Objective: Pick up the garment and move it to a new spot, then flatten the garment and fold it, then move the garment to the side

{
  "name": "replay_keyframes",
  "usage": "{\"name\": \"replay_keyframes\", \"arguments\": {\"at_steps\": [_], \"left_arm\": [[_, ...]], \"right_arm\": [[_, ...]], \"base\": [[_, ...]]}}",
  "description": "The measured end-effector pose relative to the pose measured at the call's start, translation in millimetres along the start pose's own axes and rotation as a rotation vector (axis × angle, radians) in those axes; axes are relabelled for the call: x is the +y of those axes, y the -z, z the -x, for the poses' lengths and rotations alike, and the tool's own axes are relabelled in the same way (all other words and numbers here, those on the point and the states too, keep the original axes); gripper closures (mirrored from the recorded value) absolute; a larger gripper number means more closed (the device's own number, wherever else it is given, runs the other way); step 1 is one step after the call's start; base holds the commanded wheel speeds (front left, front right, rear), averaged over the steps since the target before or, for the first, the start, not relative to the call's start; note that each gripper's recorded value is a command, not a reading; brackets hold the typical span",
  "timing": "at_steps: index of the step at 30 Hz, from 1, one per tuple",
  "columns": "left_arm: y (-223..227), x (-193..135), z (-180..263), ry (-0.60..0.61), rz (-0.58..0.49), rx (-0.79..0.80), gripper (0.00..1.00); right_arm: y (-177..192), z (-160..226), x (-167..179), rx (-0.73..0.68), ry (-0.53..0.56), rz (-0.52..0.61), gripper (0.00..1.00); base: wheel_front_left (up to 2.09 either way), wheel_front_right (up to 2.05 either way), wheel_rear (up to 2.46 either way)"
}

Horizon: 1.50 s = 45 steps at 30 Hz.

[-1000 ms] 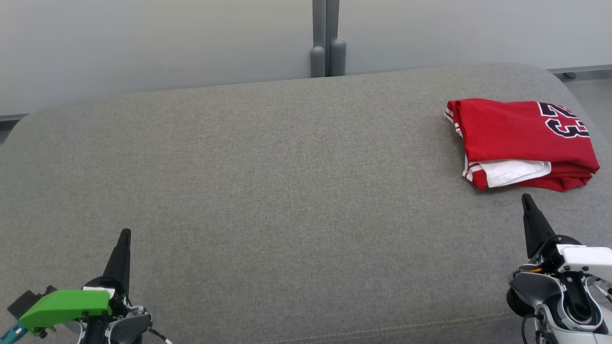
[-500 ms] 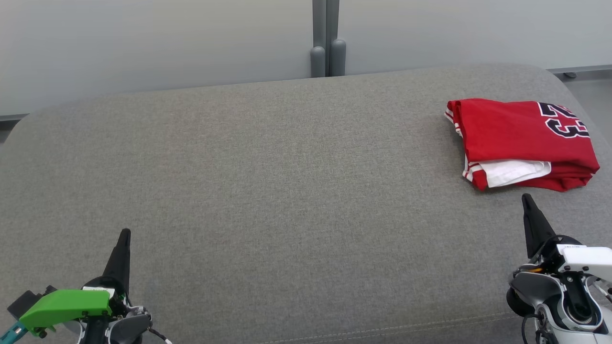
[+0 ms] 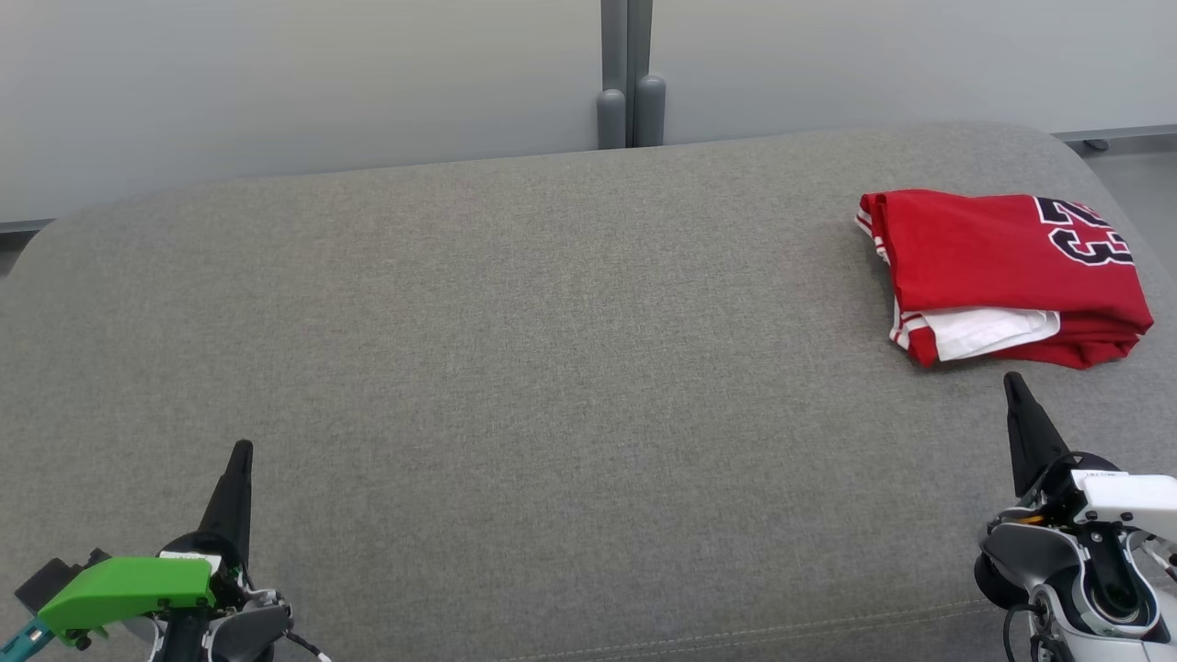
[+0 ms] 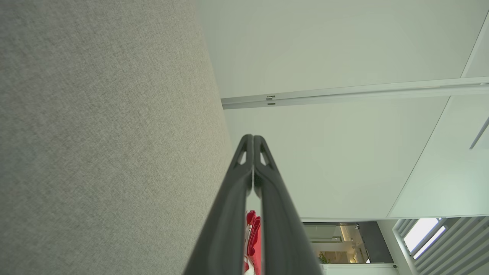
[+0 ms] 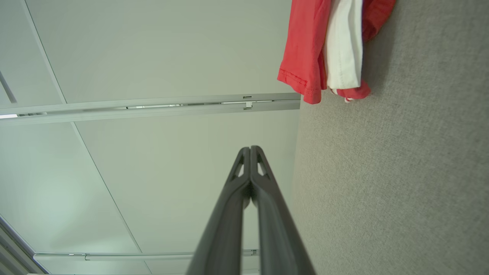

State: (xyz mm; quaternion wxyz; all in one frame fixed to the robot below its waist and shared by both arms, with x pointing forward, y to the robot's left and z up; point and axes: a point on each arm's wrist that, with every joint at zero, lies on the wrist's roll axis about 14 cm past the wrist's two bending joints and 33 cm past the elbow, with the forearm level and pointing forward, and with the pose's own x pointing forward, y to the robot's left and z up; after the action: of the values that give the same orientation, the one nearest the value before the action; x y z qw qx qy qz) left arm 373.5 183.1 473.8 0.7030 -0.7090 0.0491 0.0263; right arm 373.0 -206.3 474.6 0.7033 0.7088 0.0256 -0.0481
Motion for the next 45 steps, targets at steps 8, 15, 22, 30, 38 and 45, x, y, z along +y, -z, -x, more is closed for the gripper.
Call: {"name": "replay_keyframes", "arguments": {"at_steps": [8, 15, 22, 30, 38, 45], "left_arm": [[-0.1, 0.1, 0.0, 0.000, 0.000, 0.000, 1.00], [-0.2, 0.1, 0.0, 0.000, 0.000, -0.001, 1.00], [-0.3, 0.3, 0.0, -0.001, 0.000, -0.001, 1.00], [-0.5, 0.3, 0.0, -0.001, 0.000, -0.001, 1.00], [-0.6, 0.2, 0.0, -0.001, 0.000, -0.002, 1.00], [-0.9, 0.1, -0.1, 0.000, 0.001, -0.003, 1.00]], "right_arm": [[0.0, 0.0, 0.2, 0.000, -0.001, 0.000, 1.00], [-0.1, 0.0, 0.3, 0.000, -0.001, 0.000, 1.00], [-0.1, 0.0, 0.4, 0.000, -0.001, 0.000, 1.00], [0.3, -0.1, 0.4, 0.002, -0.001, 0.000, 1.00], [0.3, -0.1, 0.5, 0.002, -0.002, 0.000, 1.00], [0.3, -0.1, 0.5, 0.003, -0.002, 0.000, 1.00]], "base": [[0.00, 0.00, 0.00], [0.00, 0.00, 0.00], [0.00, 0.00, 0.00], [0.00, 0.00, 0.00], [0.00, 0.00, 0.00], [0.00, 0.00, 0.00]]}}
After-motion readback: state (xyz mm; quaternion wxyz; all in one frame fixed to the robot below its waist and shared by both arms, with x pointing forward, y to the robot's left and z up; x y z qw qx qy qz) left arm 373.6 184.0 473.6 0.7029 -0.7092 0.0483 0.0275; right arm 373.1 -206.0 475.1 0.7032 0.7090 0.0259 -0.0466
